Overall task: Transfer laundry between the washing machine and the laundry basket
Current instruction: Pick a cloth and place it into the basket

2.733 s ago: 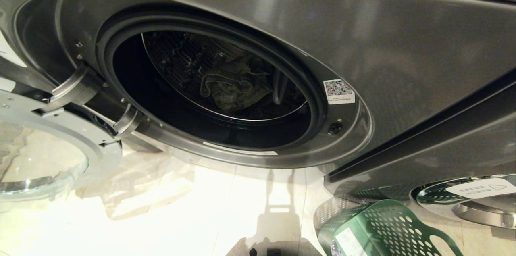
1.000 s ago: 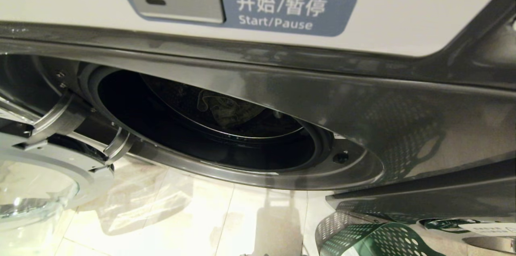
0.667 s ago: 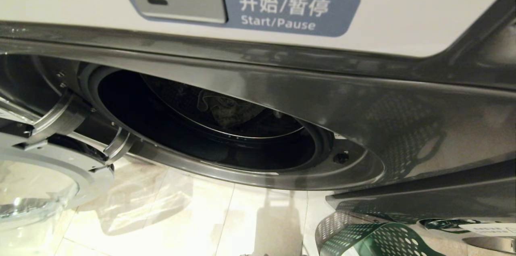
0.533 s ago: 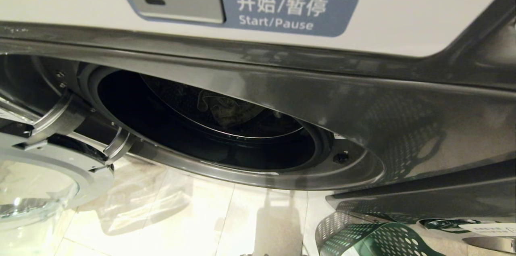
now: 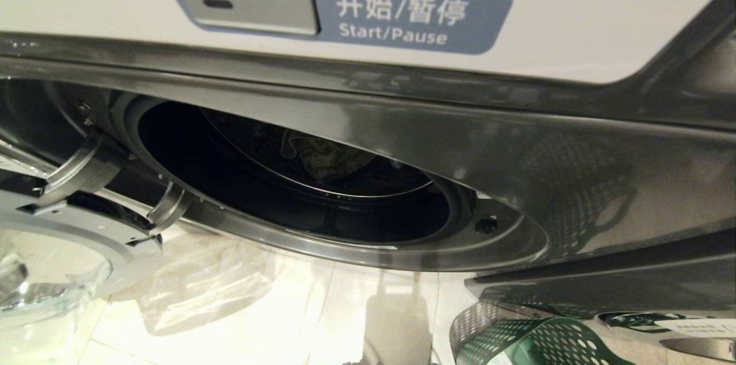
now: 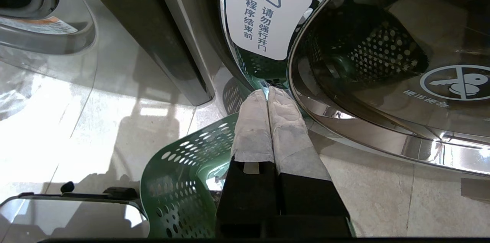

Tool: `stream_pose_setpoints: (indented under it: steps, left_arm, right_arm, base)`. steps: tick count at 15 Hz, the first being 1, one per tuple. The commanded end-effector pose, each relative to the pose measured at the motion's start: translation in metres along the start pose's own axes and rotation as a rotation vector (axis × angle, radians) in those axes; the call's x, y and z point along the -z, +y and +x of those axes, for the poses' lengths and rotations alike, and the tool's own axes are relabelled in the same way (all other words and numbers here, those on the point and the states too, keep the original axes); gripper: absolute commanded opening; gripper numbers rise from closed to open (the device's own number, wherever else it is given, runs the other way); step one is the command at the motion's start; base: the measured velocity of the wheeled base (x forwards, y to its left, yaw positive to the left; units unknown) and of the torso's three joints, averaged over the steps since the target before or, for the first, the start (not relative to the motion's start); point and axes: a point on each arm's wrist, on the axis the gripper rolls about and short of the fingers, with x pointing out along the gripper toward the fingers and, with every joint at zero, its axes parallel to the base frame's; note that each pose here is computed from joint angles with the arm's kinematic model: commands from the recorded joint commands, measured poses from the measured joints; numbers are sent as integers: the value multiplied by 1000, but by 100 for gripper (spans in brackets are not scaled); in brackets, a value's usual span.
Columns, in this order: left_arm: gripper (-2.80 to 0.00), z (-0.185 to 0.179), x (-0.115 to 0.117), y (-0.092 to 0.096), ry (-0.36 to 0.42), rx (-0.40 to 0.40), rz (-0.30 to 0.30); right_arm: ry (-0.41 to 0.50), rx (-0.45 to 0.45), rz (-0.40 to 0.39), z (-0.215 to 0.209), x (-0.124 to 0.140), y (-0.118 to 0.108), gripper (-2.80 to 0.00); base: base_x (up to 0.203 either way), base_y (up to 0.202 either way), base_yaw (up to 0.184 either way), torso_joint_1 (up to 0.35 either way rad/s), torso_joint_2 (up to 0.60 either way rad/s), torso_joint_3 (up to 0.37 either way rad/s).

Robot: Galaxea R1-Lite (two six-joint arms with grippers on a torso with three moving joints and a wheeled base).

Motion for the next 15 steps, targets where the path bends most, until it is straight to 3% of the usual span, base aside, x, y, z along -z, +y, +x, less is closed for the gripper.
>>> stream_pose_setpoints:
  steps: [1, 3, 4, 6, 10, 15]
  left_arm:
    - [0, 41, 17, 4, 199, 39, -23]
    - [0, 42, 31, 0, 210, 164, 86]
    - [0, 44, 31, -3, 220, 207, 106]
    - [0, 50, 37, -9, 275, 283, 129]
    - [0, 79, 51, -22, 471, 392, 196]
    - [0, 119, 54, -46, 578, 555, 213]
  right_arm:
    - [0, -2, 0, 0, 0, 0, -280]
    - [1, -1, 0, 0, 0, 0, -280]
    - [1, -1, 0, 0, 0, 0, -280]
    - [1, -1, 0, 0, 0, 0, -280]
    - [0, -1, 0, 0, 0, 0, -280]
    - [1, -1, 0, 0, 0, 0, -280]
  base:
    - [0, 0, 0, 0, 0, 0]
    - [0, 0, 0, 0, 0, 0]
    - [0, 0, 0, 0, 0, 0]
    - [0, 0, 0, 0, 0, 0]
    - [0, 0, 0, 0, 0, 0]
    - [0, 0, 0, 0, 0, 0]
